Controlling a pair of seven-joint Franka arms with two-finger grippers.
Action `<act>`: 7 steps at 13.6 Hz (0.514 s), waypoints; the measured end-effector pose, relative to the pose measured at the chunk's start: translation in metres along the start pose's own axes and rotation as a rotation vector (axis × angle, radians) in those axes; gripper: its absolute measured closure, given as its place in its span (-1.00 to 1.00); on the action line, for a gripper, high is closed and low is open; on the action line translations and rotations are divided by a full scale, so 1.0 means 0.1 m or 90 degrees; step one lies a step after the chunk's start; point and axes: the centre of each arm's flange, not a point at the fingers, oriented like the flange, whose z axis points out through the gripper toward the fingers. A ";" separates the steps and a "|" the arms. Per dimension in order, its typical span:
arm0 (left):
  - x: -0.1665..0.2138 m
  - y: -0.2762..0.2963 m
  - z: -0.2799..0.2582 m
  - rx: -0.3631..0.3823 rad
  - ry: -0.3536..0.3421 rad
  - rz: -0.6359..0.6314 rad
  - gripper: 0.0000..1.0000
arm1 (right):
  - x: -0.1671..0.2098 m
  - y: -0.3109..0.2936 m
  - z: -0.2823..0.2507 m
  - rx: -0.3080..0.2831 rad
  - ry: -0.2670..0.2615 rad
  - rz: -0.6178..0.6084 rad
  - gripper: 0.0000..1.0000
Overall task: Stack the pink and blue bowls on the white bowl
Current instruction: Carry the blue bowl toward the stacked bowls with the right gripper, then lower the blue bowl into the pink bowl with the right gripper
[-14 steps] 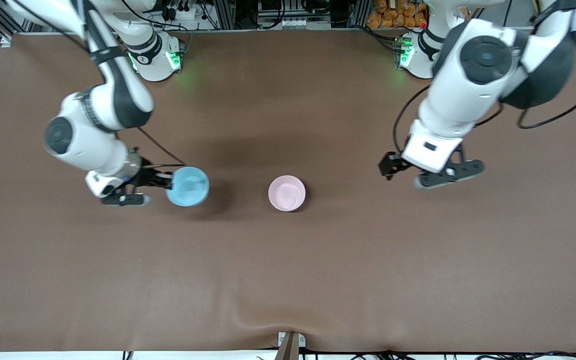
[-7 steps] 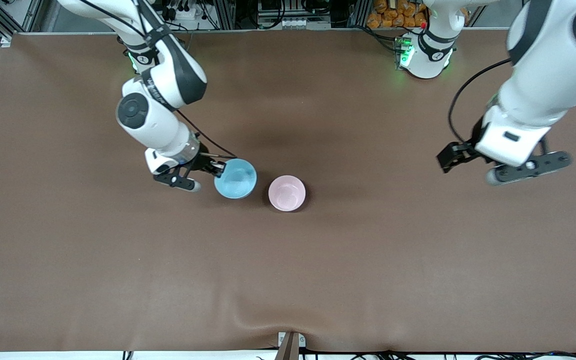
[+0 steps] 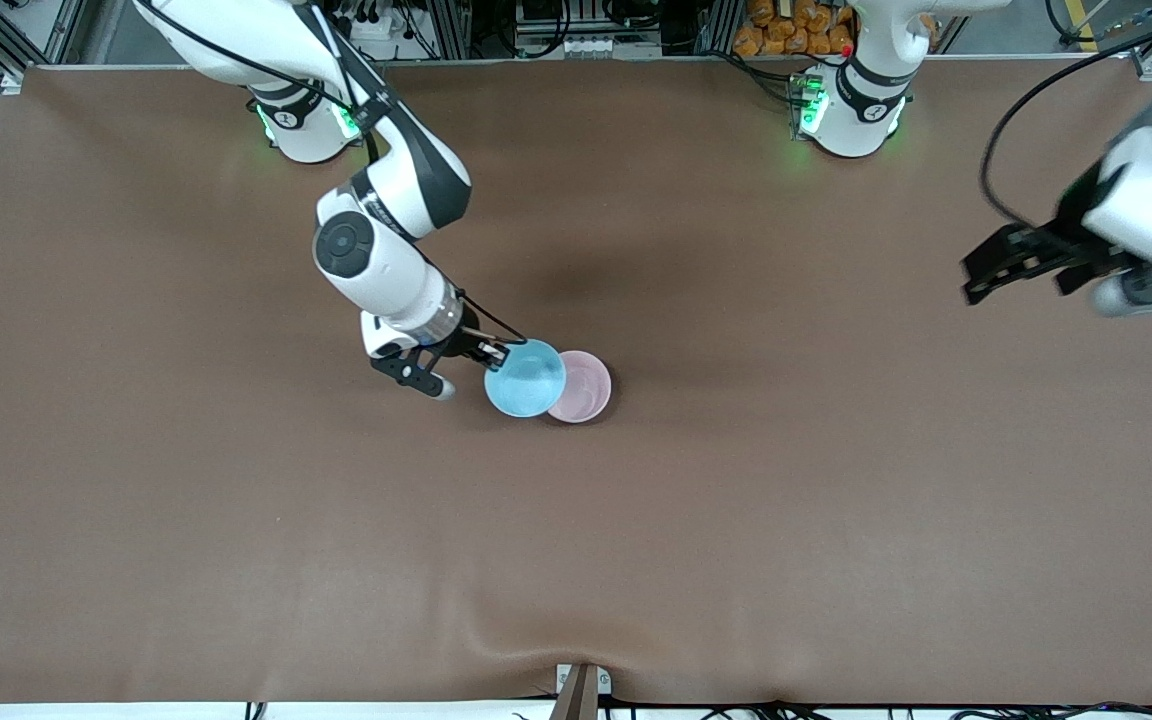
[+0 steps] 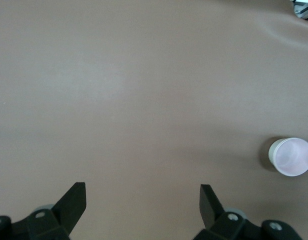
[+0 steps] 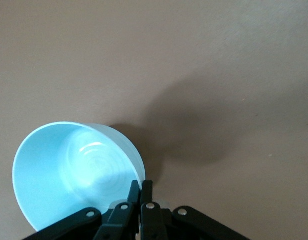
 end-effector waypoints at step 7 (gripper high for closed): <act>-0.29 -0.40 0.04 0.010 -0.030 -0.028 -1.00 | -0.32 -0.25 0.52 -0.049 0.021 0.038 0.95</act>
